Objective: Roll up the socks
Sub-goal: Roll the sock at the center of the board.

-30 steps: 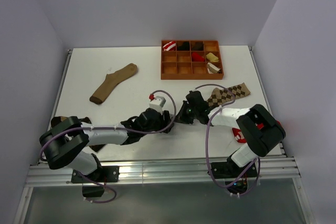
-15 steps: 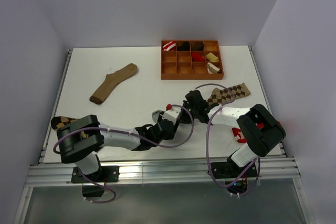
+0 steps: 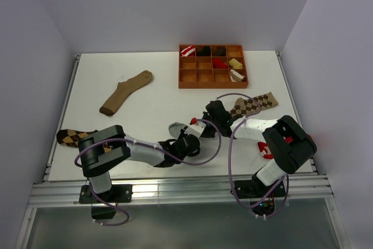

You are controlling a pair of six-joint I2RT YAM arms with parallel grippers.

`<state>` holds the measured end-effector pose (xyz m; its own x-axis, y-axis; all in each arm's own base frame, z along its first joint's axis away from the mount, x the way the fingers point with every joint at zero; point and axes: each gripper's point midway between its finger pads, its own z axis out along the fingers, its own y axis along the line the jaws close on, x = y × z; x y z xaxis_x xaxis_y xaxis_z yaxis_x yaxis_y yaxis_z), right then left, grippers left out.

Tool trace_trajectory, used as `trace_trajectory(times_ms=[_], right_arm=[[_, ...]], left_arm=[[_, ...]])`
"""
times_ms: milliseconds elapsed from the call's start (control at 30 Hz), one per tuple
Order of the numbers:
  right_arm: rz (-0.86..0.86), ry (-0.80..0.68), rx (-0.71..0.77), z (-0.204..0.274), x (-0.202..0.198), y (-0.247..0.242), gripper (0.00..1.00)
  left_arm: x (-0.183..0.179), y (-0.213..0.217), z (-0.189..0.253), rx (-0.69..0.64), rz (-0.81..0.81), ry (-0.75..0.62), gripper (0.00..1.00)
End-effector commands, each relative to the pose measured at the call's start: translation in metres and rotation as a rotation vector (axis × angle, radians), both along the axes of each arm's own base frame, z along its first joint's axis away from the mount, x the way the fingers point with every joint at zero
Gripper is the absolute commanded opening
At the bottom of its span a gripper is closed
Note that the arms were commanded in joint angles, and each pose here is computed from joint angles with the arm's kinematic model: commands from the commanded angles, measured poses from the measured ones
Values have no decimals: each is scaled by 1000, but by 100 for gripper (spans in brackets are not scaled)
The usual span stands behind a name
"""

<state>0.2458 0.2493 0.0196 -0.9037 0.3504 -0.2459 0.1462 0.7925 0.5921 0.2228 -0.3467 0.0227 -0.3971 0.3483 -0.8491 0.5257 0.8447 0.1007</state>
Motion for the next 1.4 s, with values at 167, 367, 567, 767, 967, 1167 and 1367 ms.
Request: trace_trajectory(times_ms=[167,367,567,767,967,1167,1367], right_arm=[[34,-26,33,6,0,10,0],[14,-156,165,37,6,17,11],[-79,-308,225,68,16,4,45],[-103,-379,246,76,14,-6,59],[-75,-376,261,61,7,-4,64],[-16,-351,285,48,2,8,64],[21,-304,299,33,-4,19,63]], left_arm=[[-2,10,-13,28,60,29,7],[-10,4,-9,-63,52,100,1],[-13,7,-1,-235,70,237,1],[-15,7,7,-439,41,424,1],[-11,13,22,-644,43,567,1],[-9,20,26,-788,71,689,1],[-3,29,24,-901,123,744,1]])
